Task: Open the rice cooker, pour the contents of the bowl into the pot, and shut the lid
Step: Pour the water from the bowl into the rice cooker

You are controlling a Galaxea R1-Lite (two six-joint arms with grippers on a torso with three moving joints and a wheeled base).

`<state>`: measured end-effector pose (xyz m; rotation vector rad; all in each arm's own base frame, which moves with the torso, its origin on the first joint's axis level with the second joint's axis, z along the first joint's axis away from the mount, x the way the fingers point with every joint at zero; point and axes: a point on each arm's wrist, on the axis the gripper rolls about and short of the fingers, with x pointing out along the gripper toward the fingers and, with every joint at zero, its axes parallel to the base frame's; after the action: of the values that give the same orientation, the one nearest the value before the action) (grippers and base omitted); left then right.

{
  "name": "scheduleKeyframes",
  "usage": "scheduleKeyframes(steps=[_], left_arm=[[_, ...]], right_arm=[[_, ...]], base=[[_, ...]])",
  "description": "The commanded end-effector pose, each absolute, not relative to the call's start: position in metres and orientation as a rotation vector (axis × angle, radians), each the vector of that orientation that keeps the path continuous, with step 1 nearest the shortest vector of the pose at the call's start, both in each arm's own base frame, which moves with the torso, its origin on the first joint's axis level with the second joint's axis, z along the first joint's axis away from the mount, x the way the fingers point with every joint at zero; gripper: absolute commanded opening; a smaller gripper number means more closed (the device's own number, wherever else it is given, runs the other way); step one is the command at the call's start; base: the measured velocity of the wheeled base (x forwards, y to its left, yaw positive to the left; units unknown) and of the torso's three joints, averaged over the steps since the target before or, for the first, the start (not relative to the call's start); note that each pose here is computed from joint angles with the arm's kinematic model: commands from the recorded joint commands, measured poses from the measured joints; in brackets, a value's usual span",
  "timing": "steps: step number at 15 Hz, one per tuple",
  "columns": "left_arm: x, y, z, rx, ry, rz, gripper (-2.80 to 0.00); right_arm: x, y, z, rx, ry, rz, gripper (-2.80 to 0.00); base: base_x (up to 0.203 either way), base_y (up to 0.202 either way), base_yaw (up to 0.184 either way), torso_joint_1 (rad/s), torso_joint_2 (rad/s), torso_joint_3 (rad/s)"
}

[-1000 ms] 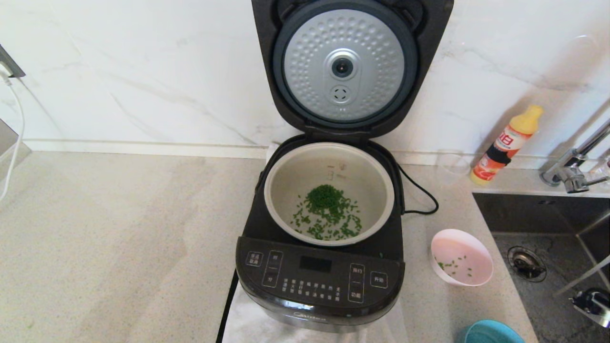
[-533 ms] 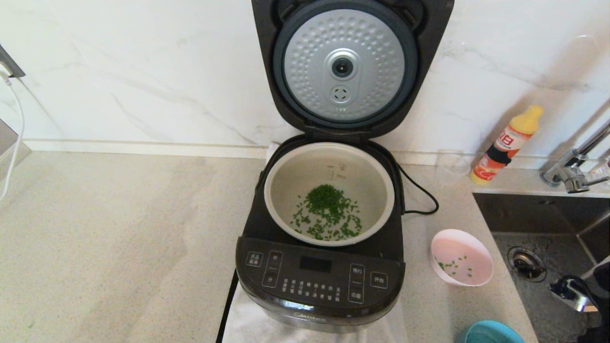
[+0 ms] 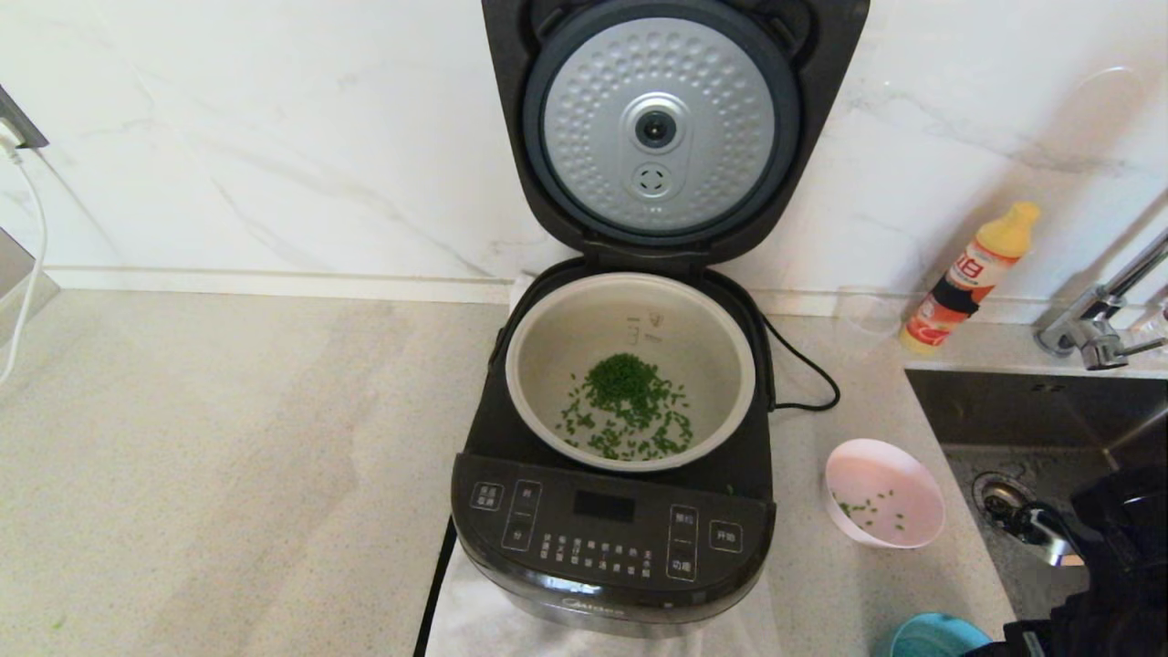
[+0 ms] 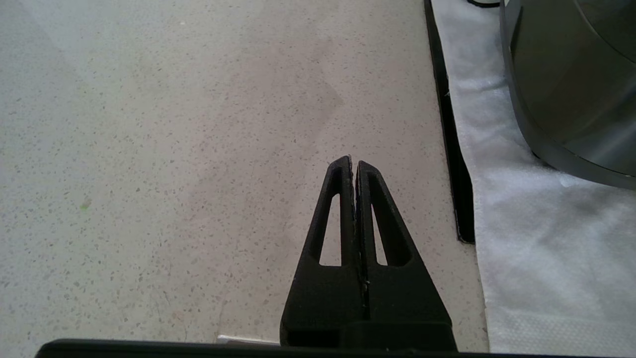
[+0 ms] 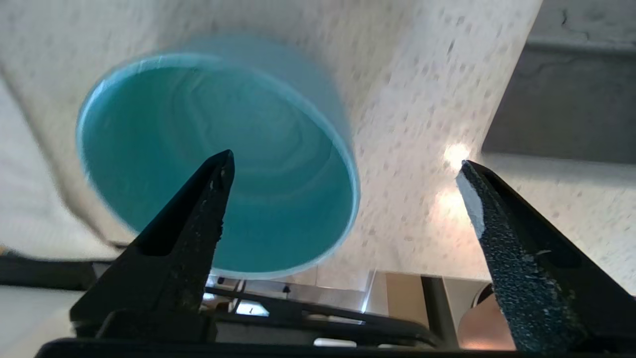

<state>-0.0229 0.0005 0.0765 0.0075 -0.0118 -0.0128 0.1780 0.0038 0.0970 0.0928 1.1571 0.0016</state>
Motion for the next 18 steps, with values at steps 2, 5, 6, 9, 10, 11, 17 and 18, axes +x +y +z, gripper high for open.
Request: scheduleKeyframes(steps=[2,5,6,9,10,11,17,18], left_arm=[[-0.022,0.001,0.074,0.008,-0.003,-0.012,-2.8],[-0.022,0.001,0.074,0.008,-0.003,-0.012,-2.8],[-0.022,0.001,0.074,0.008,-0.003,-0.012,-2.8],[-0.022,0.001,0.074,0.008,-0.003,-0.012,-2.8],[-0.022,0.001,0.074,0.008,-0.003,-0.012,-2.8],[-0.022,0.001,0.074,0.008,-0.003,-0.012,-2.8],[-0.022,0.001,0.074,0.008,-0.003,-0.012,-2.8],[-0.022,0.001,0.074,0.008,-0.003,-0.012,-2.8]], right_arm=[[0.191,0.003,0.095,0.089,1.168,-0.014,0.0],[0.19,0.003,0.098,0.089,1.155,-0.015,0.0],[0.191,0.003,0.097,0.09,1.16,-0.017,0.0],[0.191,0.001,0.094,0.096,1.174,-0.023,-2.8],[0.191,0.001,0.093,0.096,1.179,-0.023,-2.8],[0.19,0.001,0.092,0.098,1.186,-0.024,-2.8],[0.19,0.005,0.083,0.143,1.224,-0.041,-2.8],[0.191,0.005,0.083,0.143,1.225,-0.041,-2.8]], base=[[0.0,0.0,0.0,0.0,0.0,0.0],[0.0,0.0,0.0,0.0,0.0,0.0],[0.0,0.0,0.0,0.0,0.0,0.0],[0.0,0.0,0.0,0.0,0.0,0.0],[0.0,0.0,0.0,0.0,0.0,0.0],[0.0,0.0,0.0,0.0,0.0,0.0],[0.0,0.0,0.0,0.0,0.0,0.0],[0.0,0.0,0.0,0.0,0.0,0.0]])
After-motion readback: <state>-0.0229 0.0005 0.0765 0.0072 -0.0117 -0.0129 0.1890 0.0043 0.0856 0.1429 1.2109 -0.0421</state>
